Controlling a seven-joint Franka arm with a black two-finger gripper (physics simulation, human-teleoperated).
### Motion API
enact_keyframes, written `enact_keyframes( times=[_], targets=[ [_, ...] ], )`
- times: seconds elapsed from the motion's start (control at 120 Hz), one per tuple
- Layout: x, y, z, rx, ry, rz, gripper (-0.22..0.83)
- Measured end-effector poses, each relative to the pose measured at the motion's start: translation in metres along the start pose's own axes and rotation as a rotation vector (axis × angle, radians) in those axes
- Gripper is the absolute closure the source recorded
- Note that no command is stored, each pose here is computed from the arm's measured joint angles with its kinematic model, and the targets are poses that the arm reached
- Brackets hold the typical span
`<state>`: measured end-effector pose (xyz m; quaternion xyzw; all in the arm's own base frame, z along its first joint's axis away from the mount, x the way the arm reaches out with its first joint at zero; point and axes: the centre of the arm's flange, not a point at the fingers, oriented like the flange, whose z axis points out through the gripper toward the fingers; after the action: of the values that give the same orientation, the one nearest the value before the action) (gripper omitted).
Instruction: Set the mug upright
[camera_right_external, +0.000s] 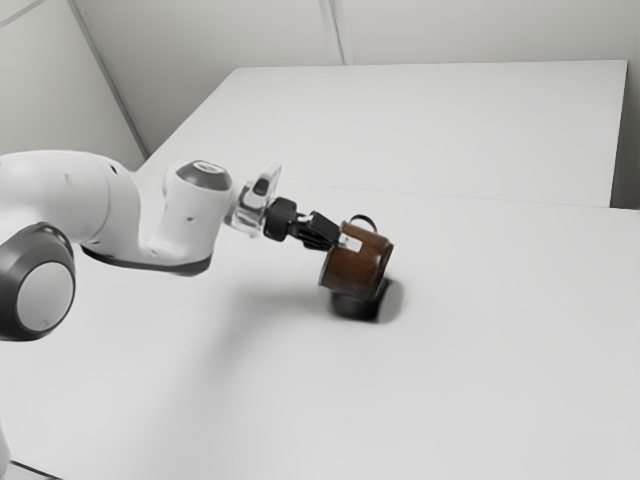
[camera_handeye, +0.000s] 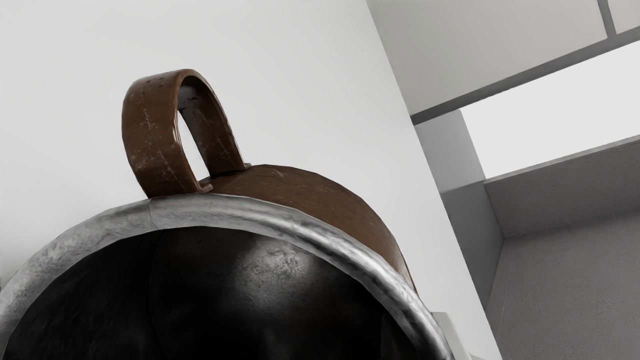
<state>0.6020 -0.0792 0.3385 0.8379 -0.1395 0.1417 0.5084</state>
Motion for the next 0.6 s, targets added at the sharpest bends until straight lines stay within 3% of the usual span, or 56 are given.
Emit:
enact_keyframes(
  times=[0.275, 0.6],
  targets=[
    [0.010, 0.016, -0.028, 0.207, -0.097, 0.037, 0.77],
    [0.013, 0.032, -0.038, 0.584, -0.310, 0.062, 0.77]
  ],
)
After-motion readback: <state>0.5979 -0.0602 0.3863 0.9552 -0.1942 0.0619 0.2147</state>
